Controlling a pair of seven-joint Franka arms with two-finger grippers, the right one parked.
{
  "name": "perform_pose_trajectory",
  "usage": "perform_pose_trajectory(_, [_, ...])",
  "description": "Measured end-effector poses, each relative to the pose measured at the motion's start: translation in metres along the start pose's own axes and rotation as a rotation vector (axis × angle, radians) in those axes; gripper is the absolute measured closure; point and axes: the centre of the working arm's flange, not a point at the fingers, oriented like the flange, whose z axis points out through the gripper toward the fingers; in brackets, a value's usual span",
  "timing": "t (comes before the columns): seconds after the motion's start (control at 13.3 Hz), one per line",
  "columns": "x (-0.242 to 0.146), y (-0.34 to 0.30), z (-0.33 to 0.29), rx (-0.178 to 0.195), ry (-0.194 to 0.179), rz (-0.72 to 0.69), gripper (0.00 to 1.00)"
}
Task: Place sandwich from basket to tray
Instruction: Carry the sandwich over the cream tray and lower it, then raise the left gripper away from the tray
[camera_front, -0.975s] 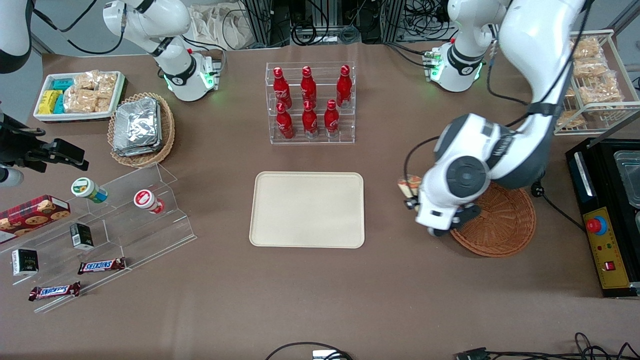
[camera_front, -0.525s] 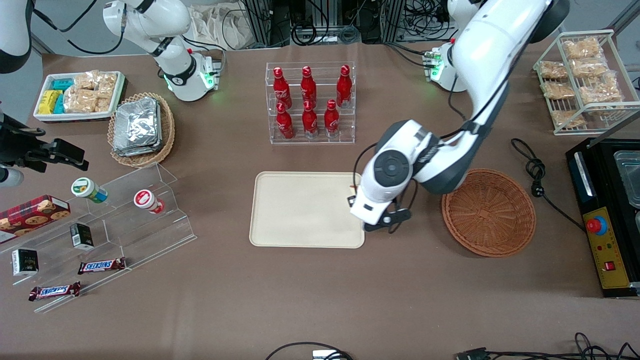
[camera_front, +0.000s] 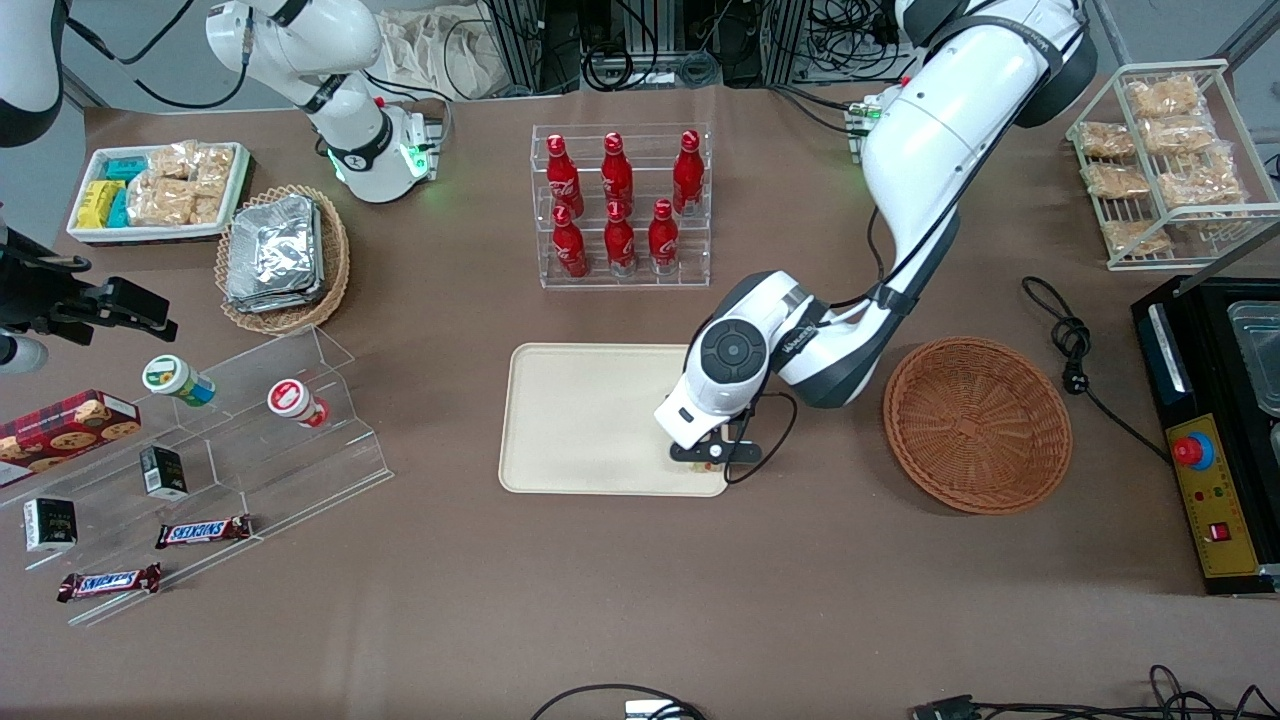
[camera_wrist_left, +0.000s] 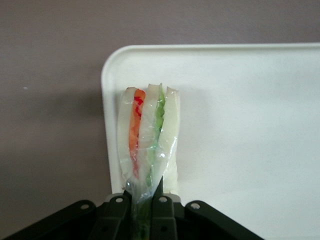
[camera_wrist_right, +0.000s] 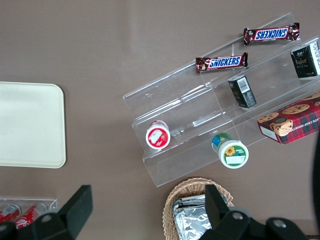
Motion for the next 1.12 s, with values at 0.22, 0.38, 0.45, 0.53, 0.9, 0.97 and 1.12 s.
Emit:
perform_pose_trajectory(0.22, [-0.014,0.021,0.007,0.002,-0.003,0.040,0.79])
perform_pose_trajectory(0.38, [-0.015,0.026,0.004,0.000,0.005,0.047,0.60])
perform_pose_trajectory(0.45, [-0.012,0.025,-0.002,-0.002,0.013,0.043,0.49])
perform_pose_trajectory(0.53, [-0.009,0.023,-0.009,-0.005,0.024,0.038,0.40])
perform_pose_trajectory(0.9, [0.004,-0.009,-0.081,0.015,0.083,-0.015,0.00])
perform_pose_trajectory(0.97, [0.004,-0.024,-0.098,0.024,0.101,-0.032,0.00])
perform_pose_trajectory(1.12, [-0.010,-0.055,-0.121,0.061,0.119,-0.056,0.00])
